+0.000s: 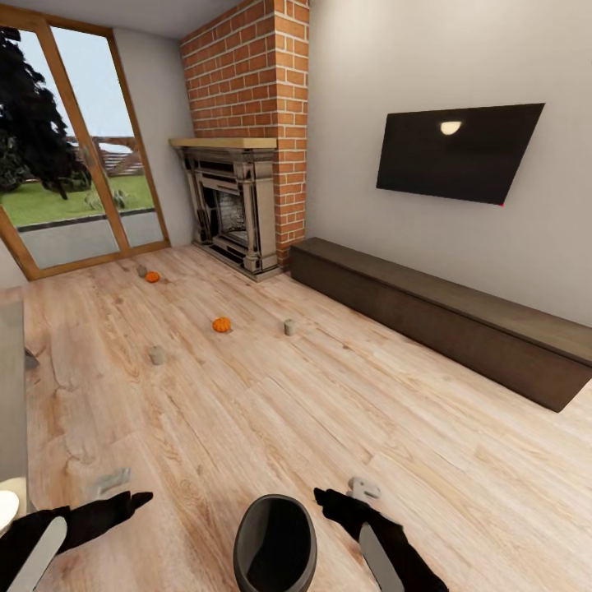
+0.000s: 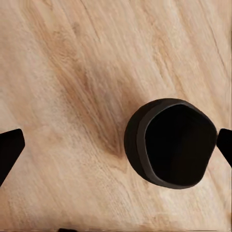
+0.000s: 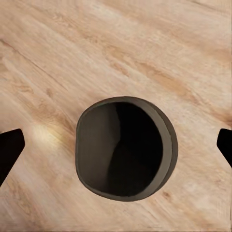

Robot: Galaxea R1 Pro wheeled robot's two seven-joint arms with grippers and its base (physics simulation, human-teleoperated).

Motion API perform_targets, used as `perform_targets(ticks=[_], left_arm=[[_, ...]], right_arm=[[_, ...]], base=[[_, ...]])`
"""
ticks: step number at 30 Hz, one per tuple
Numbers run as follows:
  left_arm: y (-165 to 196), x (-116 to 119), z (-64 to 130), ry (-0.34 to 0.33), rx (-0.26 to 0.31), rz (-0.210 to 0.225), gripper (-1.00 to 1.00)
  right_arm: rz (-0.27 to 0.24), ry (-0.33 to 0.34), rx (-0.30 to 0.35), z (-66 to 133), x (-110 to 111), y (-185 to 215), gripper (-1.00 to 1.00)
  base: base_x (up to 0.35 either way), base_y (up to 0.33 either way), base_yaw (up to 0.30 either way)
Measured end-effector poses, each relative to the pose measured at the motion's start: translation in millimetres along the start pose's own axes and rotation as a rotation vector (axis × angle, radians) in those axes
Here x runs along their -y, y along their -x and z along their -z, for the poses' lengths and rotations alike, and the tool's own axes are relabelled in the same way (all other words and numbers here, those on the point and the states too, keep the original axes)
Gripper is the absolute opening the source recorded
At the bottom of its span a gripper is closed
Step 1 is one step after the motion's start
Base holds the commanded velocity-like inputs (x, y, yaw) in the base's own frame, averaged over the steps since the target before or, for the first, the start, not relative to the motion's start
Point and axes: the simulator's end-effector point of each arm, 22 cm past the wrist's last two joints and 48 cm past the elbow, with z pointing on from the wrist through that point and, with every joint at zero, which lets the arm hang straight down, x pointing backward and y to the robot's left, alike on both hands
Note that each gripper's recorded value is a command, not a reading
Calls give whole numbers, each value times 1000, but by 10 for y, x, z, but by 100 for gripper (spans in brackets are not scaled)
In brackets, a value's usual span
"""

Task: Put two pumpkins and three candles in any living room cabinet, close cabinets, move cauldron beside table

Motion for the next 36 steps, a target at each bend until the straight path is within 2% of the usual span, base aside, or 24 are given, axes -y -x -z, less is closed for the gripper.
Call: perform_targets(ticks=[2, 5, 8, 10, 12, 15, 18, 24, 36], left_arm=[[-71, -2, -102, 8, -25, 19, 100], [-252, 112, -259, 9, -69, 27, 100], [-487, 302, -384, 4, -111, 4, 100], [-655, 398, -454, 13, -141, -28, 100], [-720, 435, -483, 19, -150, -50, 100], [-663, 449, -502, 16, -116, -62, 100], [-624, 461, -515, 13, -92, -63, 100], [-622, 453, -516, 13, -88, -62, 100], [-616, 509, -506, 5, -83, -67, 100]], right_arm=[[24, -5, -19, 5, -51, 10, 100], [127, -52, -41, -11, -176, 67, 100], [237, -106, -55, -16, -262, 71, 100], [282, -122, -62, -15, -315, 43, 100], [287, -119, -70, -13, -386, 12, 100], [282, -107, -74, -6, -468, 1, 100], [282, -99, -63, -1, -511, 26, 100], [274, -91, -47, -2, -532, 64, 100], [277, -89, -31, 23, -568, 116, 100]], base=[[0, 0, 0], [0, 0, 0], [0, 0, 0], [0, 0, 0], [0, 0, 0], [0, 0, 0], [0, 0, 0], [0, 0, 22], [0, -4, 134]])
